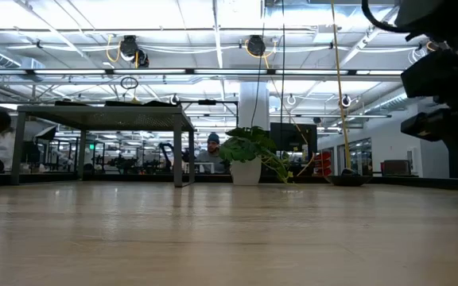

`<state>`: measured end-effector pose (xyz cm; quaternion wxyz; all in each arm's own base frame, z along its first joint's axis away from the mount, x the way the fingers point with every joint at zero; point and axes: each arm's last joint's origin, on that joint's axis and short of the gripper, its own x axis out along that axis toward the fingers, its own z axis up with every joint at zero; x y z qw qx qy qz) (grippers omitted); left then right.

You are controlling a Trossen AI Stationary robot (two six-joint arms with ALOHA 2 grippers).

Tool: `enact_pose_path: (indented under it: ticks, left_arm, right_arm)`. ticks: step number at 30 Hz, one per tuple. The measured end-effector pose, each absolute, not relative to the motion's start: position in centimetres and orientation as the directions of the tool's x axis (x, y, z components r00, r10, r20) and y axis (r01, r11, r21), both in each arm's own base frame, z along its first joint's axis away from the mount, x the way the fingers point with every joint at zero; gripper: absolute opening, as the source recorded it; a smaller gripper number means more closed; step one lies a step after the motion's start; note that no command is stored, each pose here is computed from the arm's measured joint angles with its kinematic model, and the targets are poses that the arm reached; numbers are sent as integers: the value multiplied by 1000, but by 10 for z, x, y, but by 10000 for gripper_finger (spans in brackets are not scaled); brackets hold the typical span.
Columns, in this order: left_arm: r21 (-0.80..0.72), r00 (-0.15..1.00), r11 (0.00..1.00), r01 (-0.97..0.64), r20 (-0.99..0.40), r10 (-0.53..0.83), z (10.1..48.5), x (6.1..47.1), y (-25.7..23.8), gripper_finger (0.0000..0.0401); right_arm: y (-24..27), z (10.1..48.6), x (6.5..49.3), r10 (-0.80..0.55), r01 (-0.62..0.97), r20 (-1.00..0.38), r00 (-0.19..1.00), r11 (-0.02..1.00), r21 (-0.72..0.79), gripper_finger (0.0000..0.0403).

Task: Pick & Place Mini shaped plates
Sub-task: Move the black distorted square plate to the center of the table

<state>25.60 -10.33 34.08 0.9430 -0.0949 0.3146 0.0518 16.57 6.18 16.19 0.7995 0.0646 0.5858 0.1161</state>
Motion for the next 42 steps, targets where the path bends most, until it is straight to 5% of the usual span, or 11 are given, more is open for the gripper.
enact_pose_path:
  ticks: [10,18,22,31,42]
  left_arm:
    - [-146,797,977,-158,-603,38,341,256,-103,97]
    - [-148,797,976,-158,-603,38,341,256,-103,97]
    - [-148,797,976,-158,-603,38,341,256,-103,97]
    - [-148,797,976,-158,-603,38,341,256,-103,97]
    - [-150,799,976,-158,-600,37,341,256,-103,97]
  right_arm:
    - [65,143,172,233,-187,-954,190,962,198,130]
    - [66,140,175,235,-203,-955,181,959,197,19]
    - [68,141,176,289,-218,-940,182,944,248,7]
    - [65,152,214,356,-314,-789,501,924,217,0]
    - [38,153,332,270,-379,-741,615,925,23,0]
